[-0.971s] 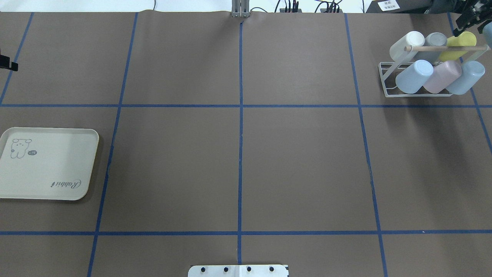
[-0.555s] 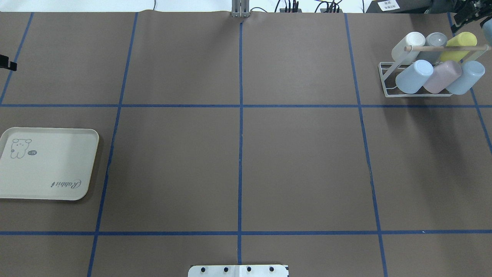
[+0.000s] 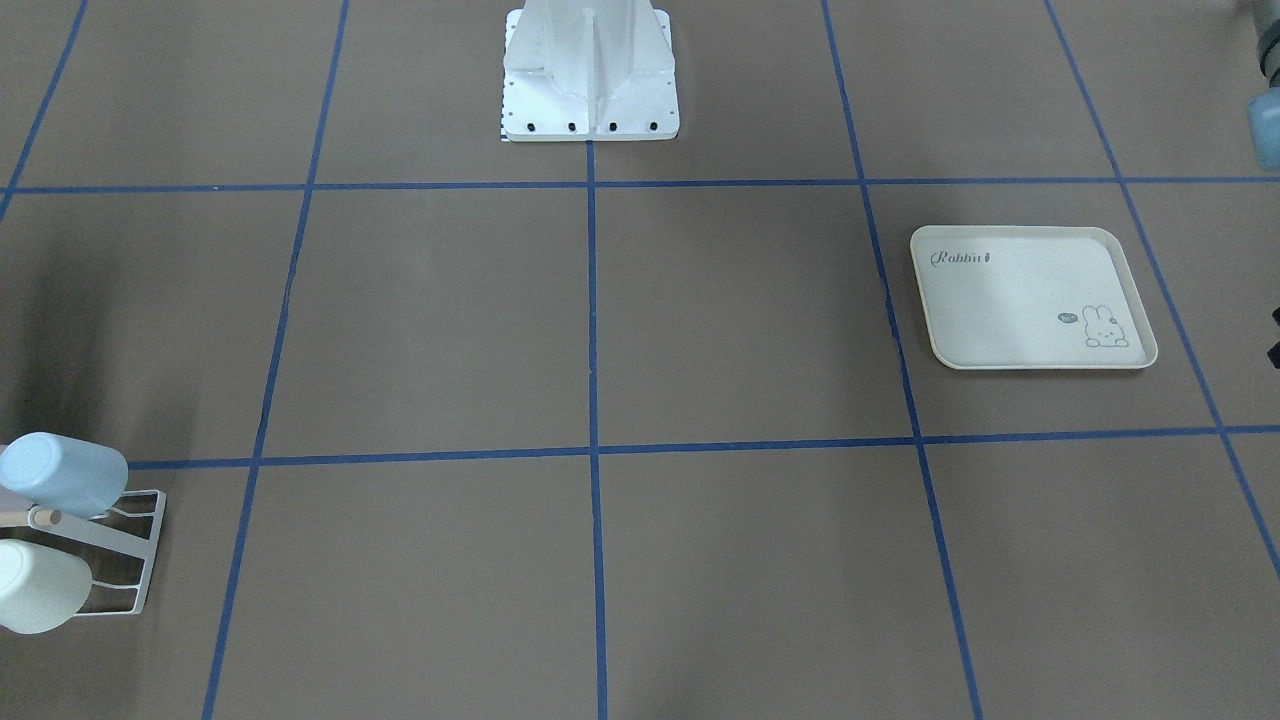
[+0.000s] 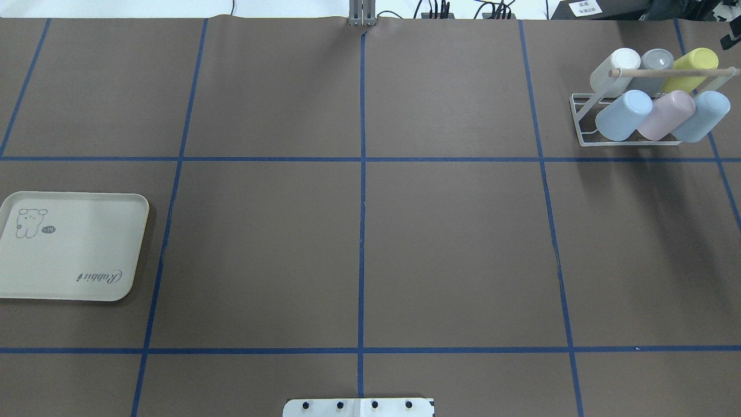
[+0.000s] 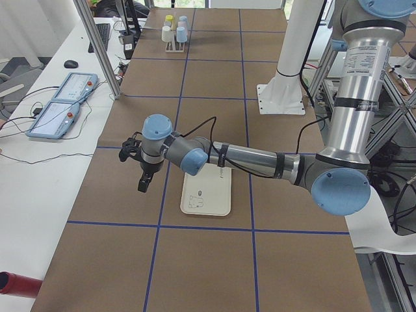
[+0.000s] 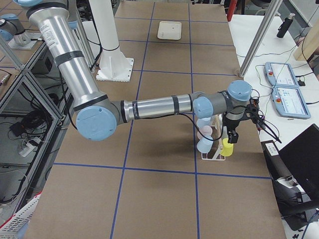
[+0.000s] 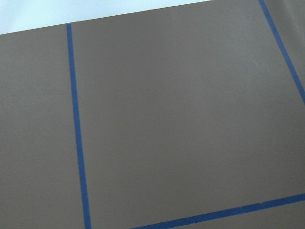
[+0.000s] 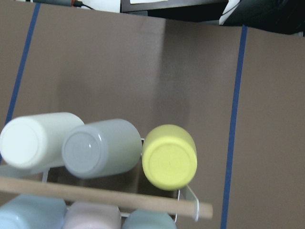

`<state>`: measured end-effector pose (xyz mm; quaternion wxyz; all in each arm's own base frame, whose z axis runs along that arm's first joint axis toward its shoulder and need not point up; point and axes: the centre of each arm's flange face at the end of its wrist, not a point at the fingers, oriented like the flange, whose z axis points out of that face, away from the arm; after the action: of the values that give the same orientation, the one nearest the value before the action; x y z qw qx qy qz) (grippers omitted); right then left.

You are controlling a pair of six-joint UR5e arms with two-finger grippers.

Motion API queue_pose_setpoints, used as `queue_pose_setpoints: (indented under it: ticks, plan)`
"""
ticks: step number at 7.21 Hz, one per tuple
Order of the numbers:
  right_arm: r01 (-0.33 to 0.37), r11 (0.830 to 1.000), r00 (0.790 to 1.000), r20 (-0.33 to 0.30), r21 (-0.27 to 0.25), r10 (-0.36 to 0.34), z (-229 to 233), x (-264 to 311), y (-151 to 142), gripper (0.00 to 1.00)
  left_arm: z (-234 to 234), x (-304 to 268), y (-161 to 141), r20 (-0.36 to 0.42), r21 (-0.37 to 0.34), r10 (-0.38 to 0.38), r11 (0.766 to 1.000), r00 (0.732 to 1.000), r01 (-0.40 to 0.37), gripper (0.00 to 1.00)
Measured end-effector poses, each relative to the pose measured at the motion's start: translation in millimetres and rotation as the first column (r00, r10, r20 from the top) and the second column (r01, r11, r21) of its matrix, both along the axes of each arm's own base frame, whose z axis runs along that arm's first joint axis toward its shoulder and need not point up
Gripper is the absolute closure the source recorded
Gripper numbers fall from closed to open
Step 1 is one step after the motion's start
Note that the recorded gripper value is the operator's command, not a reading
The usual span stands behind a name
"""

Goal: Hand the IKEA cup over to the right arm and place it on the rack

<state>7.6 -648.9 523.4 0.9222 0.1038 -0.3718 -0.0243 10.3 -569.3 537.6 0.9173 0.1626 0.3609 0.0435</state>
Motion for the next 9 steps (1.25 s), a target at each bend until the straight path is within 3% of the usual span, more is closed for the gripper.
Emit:
queue_pose_setpoints:
  ticks: [3, 6, 9]
  plan:
    - [-0.005, 0.998, 1.000, -0.004, -0.062, 0.005, 3, 12, 95, 0.01, 5, -54, 22, -0.017, -0.081, 0.090, 0.993, 0.996, -0.091, 0.00]
    - [0.005, 0.994, 1.000, -0.006, -0.106, -0.005, 18, 8, 117, 0.01, 57, -68, 68, -0.045, -0.163, 0.091, 0.982, 0.995, -0.097, 0.00]
    - [0.001, 0.983, 1.000, 0.018, -0.185, 0.002, 52, 6, 125, 0.01, 71, -68, 91, -0.055, -0.161, 0.084, 0.983, 0.995, -0.092, 0.00]
